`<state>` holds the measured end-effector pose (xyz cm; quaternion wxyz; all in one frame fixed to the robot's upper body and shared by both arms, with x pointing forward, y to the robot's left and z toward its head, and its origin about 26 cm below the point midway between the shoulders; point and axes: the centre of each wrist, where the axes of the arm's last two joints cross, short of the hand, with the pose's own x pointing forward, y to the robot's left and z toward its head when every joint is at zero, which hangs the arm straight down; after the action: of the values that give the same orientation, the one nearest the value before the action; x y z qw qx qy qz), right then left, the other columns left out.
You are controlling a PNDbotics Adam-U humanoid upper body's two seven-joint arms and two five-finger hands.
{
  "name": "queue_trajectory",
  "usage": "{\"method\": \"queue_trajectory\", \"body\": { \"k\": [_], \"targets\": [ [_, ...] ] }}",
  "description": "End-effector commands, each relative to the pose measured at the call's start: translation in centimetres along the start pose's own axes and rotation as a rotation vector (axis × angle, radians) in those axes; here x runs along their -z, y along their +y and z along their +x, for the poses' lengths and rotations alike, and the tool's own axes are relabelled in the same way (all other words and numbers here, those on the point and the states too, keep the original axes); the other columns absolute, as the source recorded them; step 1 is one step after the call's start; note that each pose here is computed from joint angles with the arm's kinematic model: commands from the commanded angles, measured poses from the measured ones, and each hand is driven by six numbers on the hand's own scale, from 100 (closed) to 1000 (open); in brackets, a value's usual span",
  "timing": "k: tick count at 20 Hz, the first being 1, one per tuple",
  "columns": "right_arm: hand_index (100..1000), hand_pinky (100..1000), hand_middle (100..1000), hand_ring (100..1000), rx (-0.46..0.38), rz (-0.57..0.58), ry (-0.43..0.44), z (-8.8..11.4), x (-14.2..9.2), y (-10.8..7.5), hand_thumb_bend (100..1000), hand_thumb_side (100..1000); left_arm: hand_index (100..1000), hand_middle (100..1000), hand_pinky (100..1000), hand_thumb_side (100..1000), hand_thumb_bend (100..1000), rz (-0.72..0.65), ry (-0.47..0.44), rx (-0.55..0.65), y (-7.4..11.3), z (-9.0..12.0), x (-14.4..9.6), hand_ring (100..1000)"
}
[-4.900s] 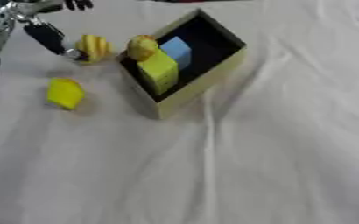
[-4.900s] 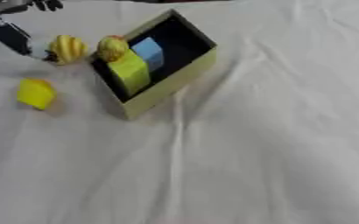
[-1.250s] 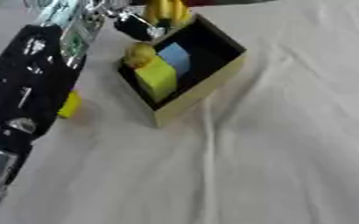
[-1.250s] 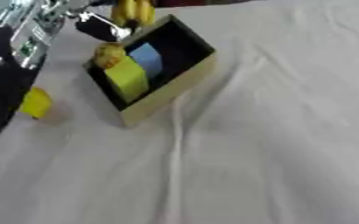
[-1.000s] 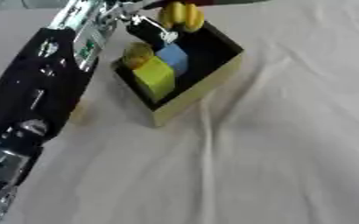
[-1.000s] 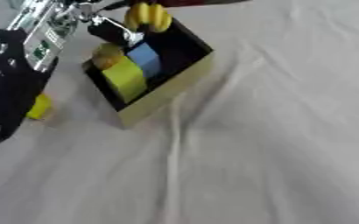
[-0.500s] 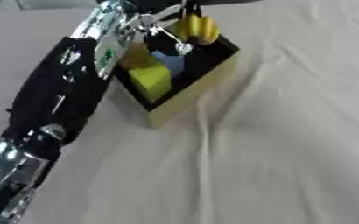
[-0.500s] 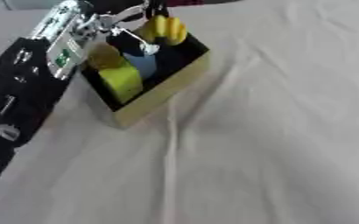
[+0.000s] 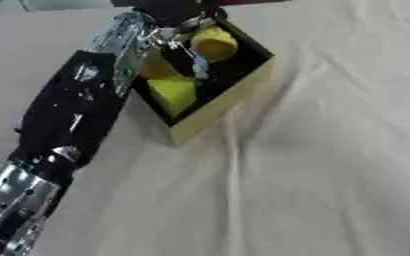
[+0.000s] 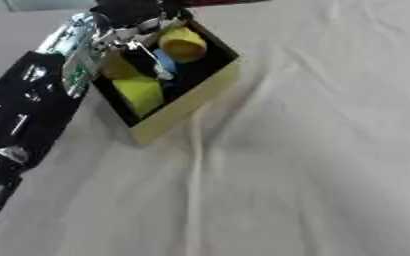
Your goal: Pick up objects on the table and place them in the box.
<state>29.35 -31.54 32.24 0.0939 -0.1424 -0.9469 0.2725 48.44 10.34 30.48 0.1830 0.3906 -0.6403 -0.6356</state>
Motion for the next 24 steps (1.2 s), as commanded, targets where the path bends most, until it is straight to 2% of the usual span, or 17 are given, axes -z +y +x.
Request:
{"method": "queue_trajectory", "body": {
  "k": [1, 5, 10, 16, 20, 24],
  "targets": [
    [739, 857, 596, 789, -0.015, 0.008, -0.022, 0.5, 0.5, -0.5, 100, 470, 945, 824, 844, 417, 760, 0.057, 0.009, 0.031, 1.8, -0.4, -0.2, 844],
    [739, 857, 596, 789, -0.016, 0.010, -0.019, 0.5, 0.4, -0.5, 100, 470, 939, 816, 837, 425, 746, 0.119, 0.012, 0.022, 2.5, -0.5, -0.5, 838],
    [740, 855, 597, 789, -0.022, 0.011, -0.013, 0.5, 0.2, -0.6, 100, 466, 921, 790, 821, 451, 657, 0.219, 0.012, 0.006, 4.4, -1.1, -1.7, 817],
    [740, 855, 597, 789, -0.057, 0.017, 0.012, 0.4, -0.5, -1.0, 100, 464, 906, 778, 817, 445, 646, 0.235, 0.039, 0.059, 7.7, -4.5, -6.4, 811],
    [740, 855, 597, 789, -0.070, 0.022, 0.020, 0.4, -0.8, -1.1, 100, 463, 904, 779, 822, 444, 652, 0.220, 0.059, 0.058, 8.2, -6.3, -10.3, 815],
    [740, 854, 597, 789, -0.073, 0.026, 0.021, 0.4, -0.8, -1.1, 100, 463, 895, 772, 821, 435, 656, 0.197, 0.077, 0.063, 8.1, -6.7, -13.9, 812]
  ]
}}
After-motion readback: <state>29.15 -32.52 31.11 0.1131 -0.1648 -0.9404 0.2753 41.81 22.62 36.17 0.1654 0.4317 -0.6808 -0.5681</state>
